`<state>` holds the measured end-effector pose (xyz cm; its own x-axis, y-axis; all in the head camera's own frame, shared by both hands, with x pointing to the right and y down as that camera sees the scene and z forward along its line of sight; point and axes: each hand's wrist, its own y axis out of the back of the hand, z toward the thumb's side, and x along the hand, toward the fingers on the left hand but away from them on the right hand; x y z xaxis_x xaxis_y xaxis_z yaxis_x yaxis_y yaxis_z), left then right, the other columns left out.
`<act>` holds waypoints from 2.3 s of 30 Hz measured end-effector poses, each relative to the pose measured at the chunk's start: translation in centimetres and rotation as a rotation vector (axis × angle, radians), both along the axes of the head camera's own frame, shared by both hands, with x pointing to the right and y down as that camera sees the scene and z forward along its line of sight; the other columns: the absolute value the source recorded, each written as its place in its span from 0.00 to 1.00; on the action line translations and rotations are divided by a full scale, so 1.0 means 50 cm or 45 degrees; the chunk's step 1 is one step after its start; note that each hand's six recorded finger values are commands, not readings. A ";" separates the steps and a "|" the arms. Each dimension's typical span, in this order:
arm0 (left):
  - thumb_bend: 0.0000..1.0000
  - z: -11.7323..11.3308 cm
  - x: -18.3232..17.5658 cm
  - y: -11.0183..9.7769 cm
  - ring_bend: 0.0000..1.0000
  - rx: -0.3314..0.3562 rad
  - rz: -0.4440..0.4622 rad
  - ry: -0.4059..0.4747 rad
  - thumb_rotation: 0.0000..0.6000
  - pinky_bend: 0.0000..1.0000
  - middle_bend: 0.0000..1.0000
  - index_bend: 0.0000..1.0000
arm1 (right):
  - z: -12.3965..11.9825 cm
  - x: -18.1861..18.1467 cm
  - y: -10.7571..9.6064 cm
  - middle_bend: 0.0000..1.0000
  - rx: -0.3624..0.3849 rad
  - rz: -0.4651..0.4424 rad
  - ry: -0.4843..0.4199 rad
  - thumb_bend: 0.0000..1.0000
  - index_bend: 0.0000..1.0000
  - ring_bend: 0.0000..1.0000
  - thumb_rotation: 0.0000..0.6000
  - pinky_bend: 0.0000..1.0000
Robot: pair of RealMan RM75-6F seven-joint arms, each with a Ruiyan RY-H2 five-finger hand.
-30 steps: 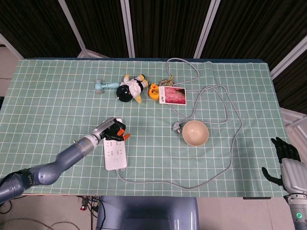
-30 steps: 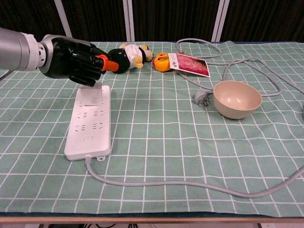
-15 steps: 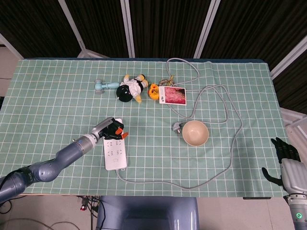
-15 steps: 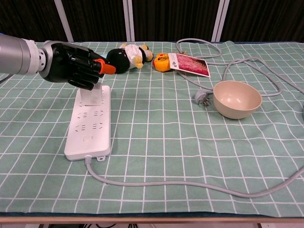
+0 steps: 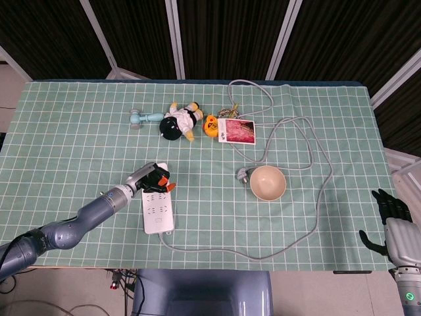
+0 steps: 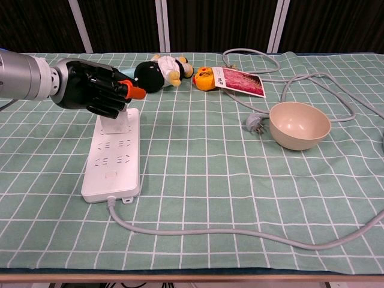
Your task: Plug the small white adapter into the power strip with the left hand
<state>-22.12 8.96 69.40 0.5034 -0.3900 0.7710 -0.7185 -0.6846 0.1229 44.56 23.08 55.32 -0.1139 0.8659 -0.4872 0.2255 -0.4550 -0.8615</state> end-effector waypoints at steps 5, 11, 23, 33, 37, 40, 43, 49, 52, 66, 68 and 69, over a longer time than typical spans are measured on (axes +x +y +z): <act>0.35 0.004 -0.014 0.004 1.00 -0.006 -0.015 -0.011 1.00 1.00 1.00 0.87 | 0.000 -0.001 0.000 0.00 0.001 -0.002 0.001 0.39 0.00 0.00 1.00 0.00; 0.35 0.009 -0.026 0.009 1.00 -0.013 -0.027 -0.022 1.00 1.00 1.00 0.87 | -0.001 -0.001 0.000 0.00 0.003 -0.003 0.004 0.39 0.00 0.00 1.00 0.00; 0.35 0.016 -0.021 0.012 1.00 -0.017 -0.019 -0.020 1.00 1.00 1.00 0.88 | -0.001 -0.001 0.001 0.00 0.003 0.001 0.002 0.39 0.00 0.00 1.00 0.00; 0.35 0.019 -0.021 0.011 1.00 -0.014 -0.030 -0.021 1.00 1.00 1.00 0.87 | -0.001 -0.001 0.001 0.00 0.002 0.003 0.000 0.39 0.00 0.00 1.00 0.00; 0.35 0.012 -0.017 0.005 1.00 0.003 -0.040 -0.010 1.00 1.00 1.00 0.87 | 0.000 -0.001 0.001 0.00 0.002 0.003 0.000 0.39 0.00 0.00 1.00 0.00; 0.35 -0.005 -0.010 -0.008 1.00 0.041 -0.053 0.013 1.00 1.00 1.00 0.87 | -0.001 -0.001 0.000 0.00 0.003 0.002 -0.001 0.39 0.00 0.00 1.00 0.00; 0.35 -0.033 0.000 -0.024 1.00 0.087 -0.067 0.048 1.00 1.00 1.00 0.83 | -0.002 -0.002 0.000 0.00 0.006 -0.001 -0.002 0.39 0.00 0.00 1.00 0.00; 0.35 -0.103 0.000 -0.051 0.65 0.222 -0.084 0.095 1.00 0.79 0.67 0.54 | -0.003 -0.004 0.000 0.00 0.011 -0.009 -0.005 0.39 0.00 0.00 1.00 0.00; 0.32 -0.136 -0.021 -0.054 0.33 0.321 -0.057 0.065 1.00 0.48 0.41 0.40 | -0.004 -0.004 0.000 0.00 0.014 -0.017 -0.004 0.39 0.00 0.00 1.00 0.00; 0.04 -0.232 -0.272 0.040 0.00 0.756 0.065 -0.441 1.00 0.00 0.00 0.00 | -0.009 -0.013 -0.002 0.00 0.049 -0.090 0.032 0.39 0.00 0.00 1.00 0.00; 0.04 -0.240 -0.302 0.055 0.00 0.838 0.112 -0.553 1.00 0.00 0.00 0.00 | -0.008 -0.013 -0.001 0.00 0.049 -0.091 0.040 0.39 0.00 0.00 1.00 0.00; 0.04 -0.246 -0.321 0.067 0.00 0.891 0.151 -0.637 1.00 0.00 0.00 0.00 | -0.007 -0.013 -0.001 0.00 0.050 -0.093 0.046 0.39 0.00 0.00 1.00 0.00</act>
<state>-38.19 12.33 57.11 0.2364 -0.8238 0.5152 -0.4948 -0.5584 -0.6658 43.93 23.01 54.96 -0.0669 0.8907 -0.4497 0.1614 -0.4351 -0.8858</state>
